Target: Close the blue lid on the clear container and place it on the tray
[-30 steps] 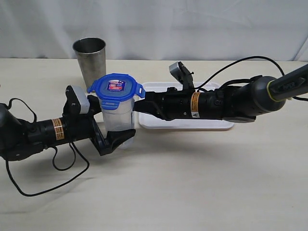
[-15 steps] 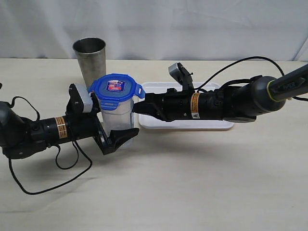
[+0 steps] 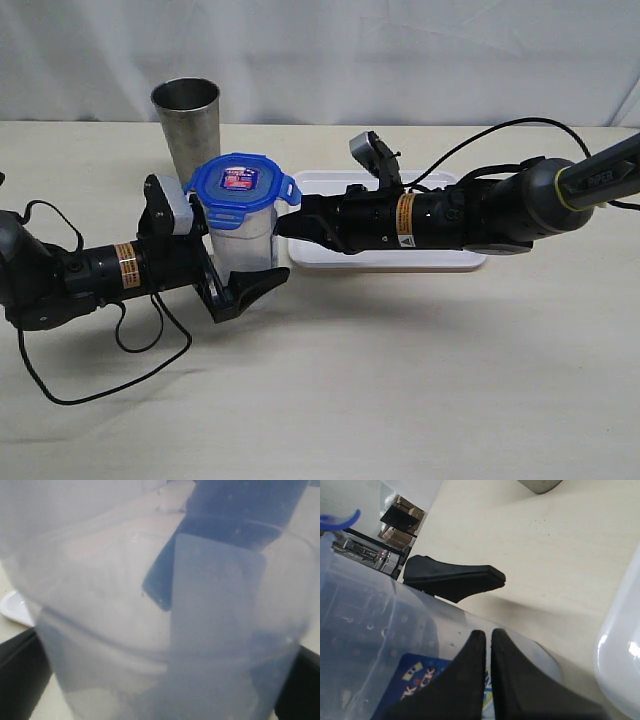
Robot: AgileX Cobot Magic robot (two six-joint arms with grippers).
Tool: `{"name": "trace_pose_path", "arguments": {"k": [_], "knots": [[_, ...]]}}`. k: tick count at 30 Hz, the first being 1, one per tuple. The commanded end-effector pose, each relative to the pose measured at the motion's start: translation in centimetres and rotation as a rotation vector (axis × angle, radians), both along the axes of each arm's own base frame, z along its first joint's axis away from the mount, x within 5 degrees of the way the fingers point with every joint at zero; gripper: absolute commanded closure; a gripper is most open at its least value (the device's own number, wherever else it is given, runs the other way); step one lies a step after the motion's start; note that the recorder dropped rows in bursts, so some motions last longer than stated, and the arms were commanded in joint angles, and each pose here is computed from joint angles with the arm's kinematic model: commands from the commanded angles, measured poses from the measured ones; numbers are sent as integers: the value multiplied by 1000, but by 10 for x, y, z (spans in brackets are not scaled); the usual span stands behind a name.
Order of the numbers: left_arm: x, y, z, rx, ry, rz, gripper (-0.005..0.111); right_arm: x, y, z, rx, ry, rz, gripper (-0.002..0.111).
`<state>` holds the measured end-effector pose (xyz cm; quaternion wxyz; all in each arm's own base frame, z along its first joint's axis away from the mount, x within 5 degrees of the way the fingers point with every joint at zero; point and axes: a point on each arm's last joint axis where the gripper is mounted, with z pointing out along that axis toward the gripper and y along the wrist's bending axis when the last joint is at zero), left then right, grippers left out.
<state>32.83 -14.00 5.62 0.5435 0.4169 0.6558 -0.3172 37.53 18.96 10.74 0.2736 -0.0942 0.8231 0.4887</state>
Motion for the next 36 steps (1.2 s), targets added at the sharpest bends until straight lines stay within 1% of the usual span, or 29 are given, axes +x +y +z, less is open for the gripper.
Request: {"name": "trace_pose_path", "arguments": {"k": [1, 12, 18, 20, 23, 26, 28, 29, 30, 33, 34, 35, 36], "knots": [[1, -1, 5, -13, -12, -5, 2, -1, 1, 2, 3, -10, 22, 104], [4, 0, 6, -23, -10, 36, 2, 1, -3, 1, -2, -10, 13, 104], [5, 1, 6, -25, -10, 41, 2, 12, -30, 7, -14, -30, -39, 104], [5, 1, 6, -25, -10, 44, 6, 15, -42, 11, -22, -39, -54, 104], [5, 1, 6, -25, -10, 44, 22, 18, -56, 20, -41, -68, -60, 104], [4, 0, 6, -24, -10, 37, 44, 21, -68, 32, -53, -102, -78, 104], [4, 0, 6, -23, -10, 35, 56, 22, -77, 41, -77, -130, -88, 103], [4, 0, 6, -23, -10, 35, 61, 22, -78, 46, -89, -146, -90, 101], [3, 0, 6, -19, -11, 20, 74, 21, -82, 56, -109, -154, -91, 97], [2, -1, 5, -17, -8, 4, 93, 17, -85, 70, -151, -169, -82, 92], [2, -1, 5, -28, 13, 9, 99, 15, -85, 76, -166, -179, -77, 91], [3, 0, 5, -61, 72, 32, 107, 13, -86, 86, -200, -212, -73, 90], [3, 0, 5, -74, 93, 42, 107, 12, -87, 92, -217, -232, -77, 89]]}}
